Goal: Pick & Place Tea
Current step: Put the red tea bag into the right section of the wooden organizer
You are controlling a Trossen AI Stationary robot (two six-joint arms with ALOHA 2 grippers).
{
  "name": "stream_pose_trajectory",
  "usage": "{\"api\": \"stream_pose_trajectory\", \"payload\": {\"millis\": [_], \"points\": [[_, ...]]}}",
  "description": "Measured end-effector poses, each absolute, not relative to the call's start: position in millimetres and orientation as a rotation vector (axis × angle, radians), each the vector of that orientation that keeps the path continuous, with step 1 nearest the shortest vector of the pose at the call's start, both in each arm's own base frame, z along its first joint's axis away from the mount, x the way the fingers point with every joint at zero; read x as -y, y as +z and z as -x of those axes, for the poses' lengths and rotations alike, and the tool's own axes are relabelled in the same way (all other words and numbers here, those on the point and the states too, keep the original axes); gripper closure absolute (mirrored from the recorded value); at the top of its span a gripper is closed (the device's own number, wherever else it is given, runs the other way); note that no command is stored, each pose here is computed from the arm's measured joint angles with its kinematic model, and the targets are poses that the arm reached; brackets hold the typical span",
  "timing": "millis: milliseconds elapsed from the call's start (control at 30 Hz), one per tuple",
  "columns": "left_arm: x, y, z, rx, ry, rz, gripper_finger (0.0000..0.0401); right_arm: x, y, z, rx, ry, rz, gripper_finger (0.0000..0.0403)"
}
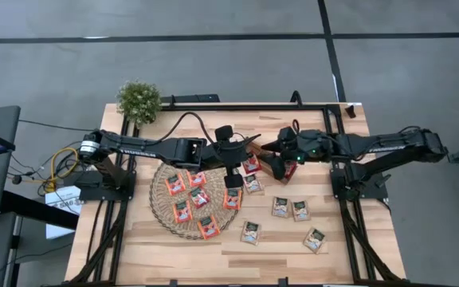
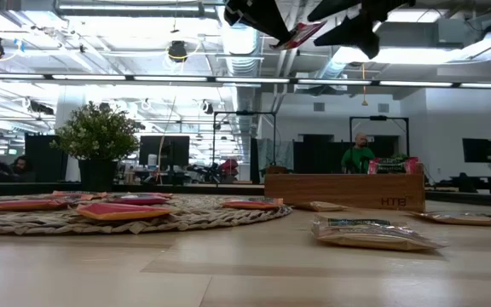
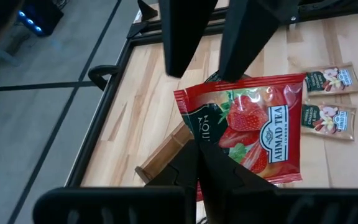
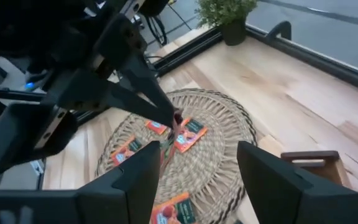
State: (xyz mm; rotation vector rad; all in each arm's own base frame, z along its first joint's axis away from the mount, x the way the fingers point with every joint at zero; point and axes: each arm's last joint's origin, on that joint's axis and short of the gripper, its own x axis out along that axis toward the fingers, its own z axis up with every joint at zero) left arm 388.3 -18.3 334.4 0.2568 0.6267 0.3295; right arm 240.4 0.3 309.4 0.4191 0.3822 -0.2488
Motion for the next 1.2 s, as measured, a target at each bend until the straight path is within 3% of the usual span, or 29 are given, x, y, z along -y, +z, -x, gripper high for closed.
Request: {"api": "stream_pose_trajectory", "payload": {"millis": [467, 700, 933, 1200], "points": [[18, 334, -390, -0.623, 0.323, -0.275, 0.0401, 14, 307, -249, -0.372, -0.212, -0.450, 0.0196], [18, 334, -390, -0.621, 0.318, -0.276, 0.0401, 15, 301, -254, -0.400, -0.189, -0.458, 0.0216], [19, 334, -391, -0.618, 0.304, -0.271, 0.0401, 14, 300, -260, -0.387, -0.162, -0.463, 0.0267], [19, 333, -391, -0.621, 0.304, -0.271, 0.0401, 14, 300, -261, -0.385, -0.143, -0.465, 0.0365]]}}
